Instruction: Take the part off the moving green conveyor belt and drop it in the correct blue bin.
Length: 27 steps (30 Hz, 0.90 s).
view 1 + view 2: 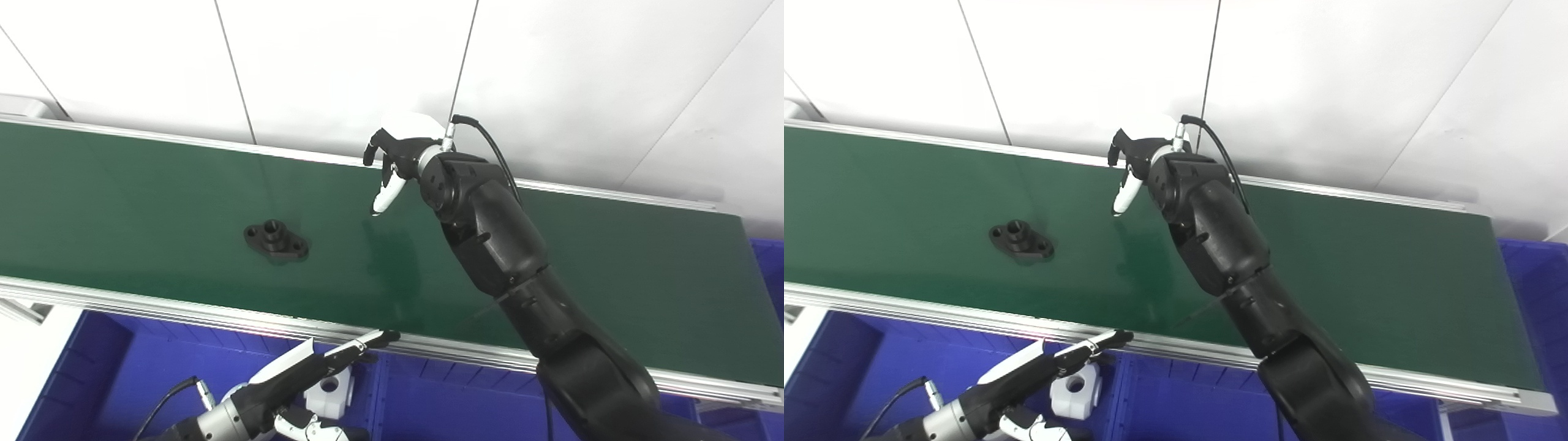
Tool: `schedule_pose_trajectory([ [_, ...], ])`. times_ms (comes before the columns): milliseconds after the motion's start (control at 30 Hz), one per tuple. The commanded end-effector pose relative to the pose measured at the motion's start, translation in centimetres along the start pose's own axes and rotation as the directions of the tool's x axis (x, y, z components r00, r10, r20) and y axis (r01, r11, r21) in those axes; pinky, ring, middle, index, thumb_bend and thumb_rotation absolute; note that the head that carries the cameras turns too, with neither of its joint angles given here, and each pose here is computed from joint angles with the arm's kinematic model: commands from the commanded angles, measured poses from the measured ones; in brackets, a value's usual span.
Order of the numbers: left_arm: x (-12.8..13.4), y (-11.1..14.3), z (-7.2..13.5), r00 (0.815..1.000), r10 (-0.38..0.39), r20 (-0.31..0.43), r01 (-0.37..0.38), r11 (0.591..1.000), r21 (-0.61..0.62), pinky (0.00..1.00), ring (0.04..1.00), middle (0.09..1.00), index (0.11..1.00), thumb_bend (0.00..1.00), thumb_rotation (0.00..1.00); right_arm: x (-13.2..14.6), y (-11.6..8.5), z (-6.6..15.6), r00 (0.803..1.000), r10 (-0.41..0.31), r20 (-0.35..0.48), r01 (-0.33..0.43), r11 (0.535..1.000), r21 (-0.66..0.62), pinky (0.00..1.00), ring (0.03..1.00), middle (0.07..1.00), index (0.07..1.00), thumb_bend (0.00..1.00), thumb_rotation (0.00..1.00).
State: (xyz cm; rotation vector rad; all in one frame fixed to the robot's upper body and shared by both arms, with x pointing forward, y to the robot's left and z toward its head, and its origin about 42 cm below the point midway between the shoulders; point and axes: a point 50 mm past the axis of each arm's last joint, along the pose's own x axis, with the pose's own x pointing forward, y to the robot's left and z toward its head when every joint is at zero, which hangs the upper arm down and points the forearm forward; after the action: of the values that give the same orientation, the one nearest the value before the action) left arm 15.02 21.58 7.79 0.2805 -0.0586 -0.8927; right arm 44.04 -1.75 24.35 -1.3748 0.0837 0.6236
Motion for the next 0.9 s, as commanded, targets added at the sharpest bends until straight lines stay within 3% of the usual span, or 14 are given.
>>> schedule_pose_trajectory([
  [0,0.1,0.0,1.2,0.997,0.029,0.066,-0.030,0.999,0.017,0.90,0.978,0.998,0.961,0.39,0.41,-0.4,-1.6,1.6,0.996,-0.076,0.039,0.075,0.997,0.027,0.37,0.458,0.484,0.718,0.57,0.00],
  [67,0.0,0.0,1.2,0.997,0.035,0.071,-0.035,0.999,0.013,0.90,0.977,0.999,0.961,0.39,0.40,-0.3,-1.2,1.6,0.996,-0.075,0.042,0.073,0.996,0.047,0.36,0.445,0.483,0.724,0.57,0.00],
  [167,-0.3,0.0,1.3,0.997,0.043,0.068,-0.043,0.999,0.008,0.91,0.977,0.998,0.962,0.39,0.41,-0.3,-0.6,2.0,0.996,-0.074,0.056,0.070,0.995,0.073,0.28,0.353,0.476,0.777,0.57,0.00],
  [400,-0.7,-0.1,1.4,0.998,0.037,0.056,-0.038,0.999,0.023,0.90,0.977,1.000,0.966,0.38,0.42,0.0,0.5,4.0,0.996,-0.049,0.073,0.045,0.997,0.055,0.35,0.444,0.484,0.677,0.57,0.00],
  [567,-0.9,-0.1,1.4,0.998,0.031,0.052,-0.032,0.999,0.025,0.91,0.979,1.000,0.967,0.38,0.43,0.1,1.7,5.2,0.995,-0.024,0.093,0.018,0.998,0.061,0.35,0.438,0.484,0.701,0.57,0.00],
  [800,-1.0,-0.2,1.5,0.999,0.022,0.048,-0.023,1.000,0.019,0.91,0.976,1.000,0.967,0.38,0.42,0.1,3.1,6.2,0.992,-0.007,0.123,0.001,0.999,0.050,0.41,0.517,0.488,0.621,0.57,0.00],
  [833,-1.0,-0.2,1.5,0.999,0.020,0.047,-0.021,1.000,0.016,0.91,0.978,1.000,0.969,0.38,0.42,0.1,3.3,6.3,0.992,-0.004,0.127,-0.001,0.999,0.042,0.43,0.539,0.560,0.639,0.76,0.07],
  [867,-1.0,-0.3,1.6,0.999,0.019,0.045,-0.019,1.000,0.015,0.91,0.979,1.000,0.970,0.38,0.41,0.1,3.5,6.4,0.992,-0.002,0.130,-0.003,0.999,0.034,0.45,0.561,0.605,0.656,0.84,0.12],
])
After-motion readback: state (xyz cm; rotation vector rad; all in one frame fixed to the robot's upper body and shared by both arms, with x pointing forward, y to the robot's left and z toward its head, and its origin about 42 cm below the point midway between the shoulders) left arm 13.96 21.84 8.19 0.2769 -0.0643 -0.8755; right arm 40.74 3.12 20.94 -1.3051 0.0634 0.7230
